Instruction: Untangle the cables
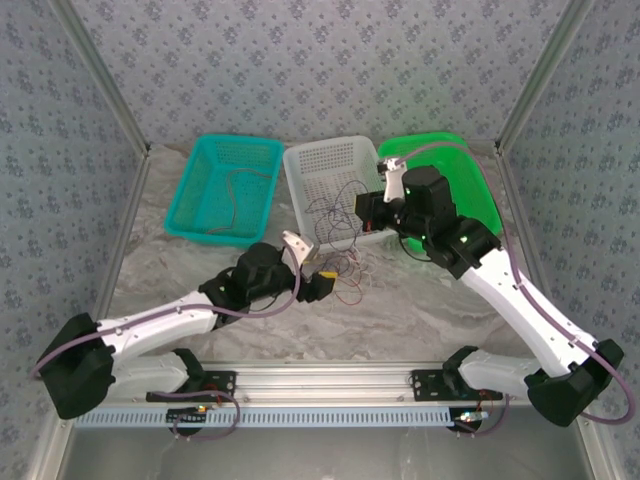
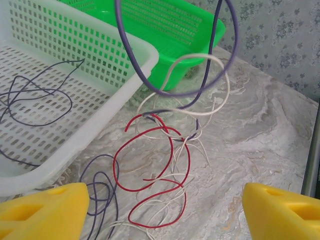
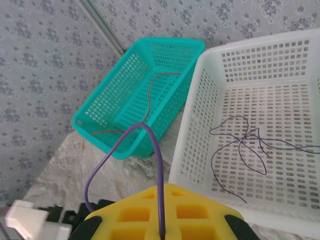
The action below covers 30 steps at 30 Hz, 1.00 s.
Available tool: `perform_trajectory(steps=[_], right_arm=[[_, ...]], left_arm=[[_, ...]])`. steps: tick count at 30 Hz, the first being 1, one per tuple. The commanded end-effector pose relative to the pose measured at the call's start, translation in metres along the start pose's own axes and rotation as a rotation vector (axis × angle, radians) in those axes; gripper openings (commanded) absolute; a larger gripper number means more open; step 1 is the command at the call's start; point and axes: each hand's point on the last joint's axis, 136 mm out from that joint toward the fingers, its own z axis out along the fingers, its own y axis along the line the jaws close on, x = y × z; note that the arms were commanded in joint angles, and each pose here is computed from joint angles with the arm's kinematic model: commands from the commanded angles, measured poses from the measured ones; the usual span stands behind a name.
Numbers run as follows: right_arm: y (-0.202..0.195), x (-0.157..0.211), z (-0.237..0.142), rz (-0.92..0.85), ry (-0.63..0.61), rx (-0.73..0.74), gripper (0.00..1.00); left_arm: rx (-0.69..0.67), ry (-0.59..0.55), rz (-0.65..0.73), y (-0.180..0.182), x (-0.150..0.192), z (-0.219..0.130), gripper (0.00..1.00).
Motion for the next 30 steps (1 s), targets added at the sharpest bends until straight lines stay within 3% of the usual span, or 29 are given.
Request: perform_trajectory(steps=[1, 11, 21, 30], right_arm=[[0.015, -0.034, -0.021, 0.042, -0.104, -0.05, 0.0], [0.021, -0.037, -0.023, 0.085, -0.116, -0.089, 0.0], [0.018, -0.032, -0.019, 0.105, -0.104, -0.085, 0.0], [0.028, -0.033, -0.016, 0.12, -0.102, -0.134, 0.0]], left_arm=[[0.071, -0.118, 0.042, -0.017, -0.026, 0.005, 0.82], [0.05, -0.277, 0.102, -0.033, -0.066, 0.035, 0.85], [-0.009, -0.41, 0.113, -0.031, -0.101, 0.04, 0.86], [-0.006, -0.434, 0.114, -0.035, -0.121, 0.057, 0.81]])
